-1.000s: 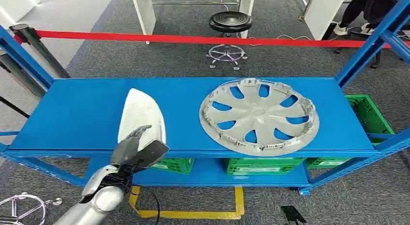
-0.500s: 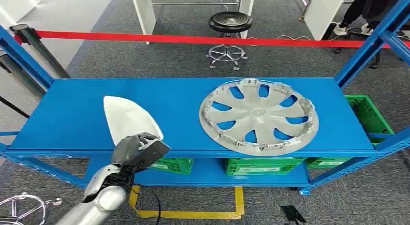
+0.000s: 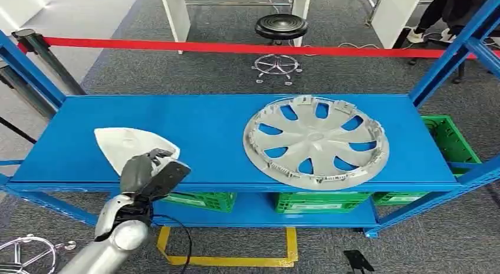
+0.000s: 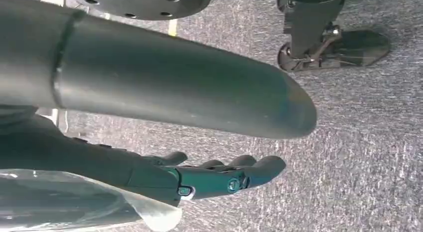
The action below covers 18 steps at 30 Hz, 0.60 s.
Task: Take the parts from the cabinet and place them on the table.
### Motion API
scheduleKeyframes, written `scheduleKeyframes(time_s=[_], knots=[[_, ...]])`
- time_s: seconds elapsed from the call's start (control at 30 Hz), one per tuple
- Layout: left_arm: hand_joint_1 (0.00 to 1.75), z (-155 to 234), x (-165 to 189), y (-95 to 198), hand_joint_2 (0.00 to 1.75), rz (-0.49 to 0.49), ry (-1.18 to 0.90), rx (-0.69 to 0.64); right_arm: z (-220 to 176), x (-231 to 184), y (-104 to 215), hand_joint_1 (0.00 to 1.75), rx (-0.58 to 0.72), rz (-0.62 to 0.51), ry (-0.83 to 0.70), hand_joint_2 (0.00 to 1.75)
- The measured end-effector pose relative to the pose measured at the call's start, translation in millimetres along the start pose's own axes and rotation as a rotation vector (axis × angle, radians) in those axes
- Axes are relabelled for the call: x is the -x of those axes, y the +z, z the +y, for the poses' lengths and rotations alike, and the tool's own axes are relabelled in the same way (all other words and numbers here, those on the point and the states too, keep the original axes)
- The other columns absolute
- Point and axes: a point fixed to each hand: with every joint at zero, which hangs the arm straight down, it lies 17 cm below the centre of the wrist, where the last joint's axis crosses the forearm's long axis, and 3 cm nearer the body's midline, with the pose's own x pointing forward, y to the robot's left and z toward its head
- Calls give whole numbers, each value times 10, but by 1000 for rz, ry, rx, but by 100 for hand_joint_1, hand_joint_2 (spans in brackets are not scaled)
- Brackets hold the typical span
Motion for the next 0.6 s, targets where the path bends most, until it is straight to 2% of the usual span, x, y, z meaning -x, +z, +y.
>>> scheduleKeyframes(time_s=[0.1, 0.3, 0.37, 0.47, 0.6], knots=[[175, 131, -70, -26, 175, -36, -23, -49, -9, 2, -1, 0, 4, -2, -2, 0], [175, 995, -556, -41, 175, -236, -163, -364, -33, 57, 5, 0, 21, -9, -33, 0], [175, 1168, -687, -18, 175, -286, -185, -415, -37, 71, 7, 0, 24, -10, -43, 0], [175, 1436, -986, 97, 175, -413, -215, -496, -45, 100, 10, 0, 30, -10, -57, 0], [175, 1681, -1053, 153, 175, -432, -221, -565, -41, 135, 14, 0, 30, -5, -63, 0]])
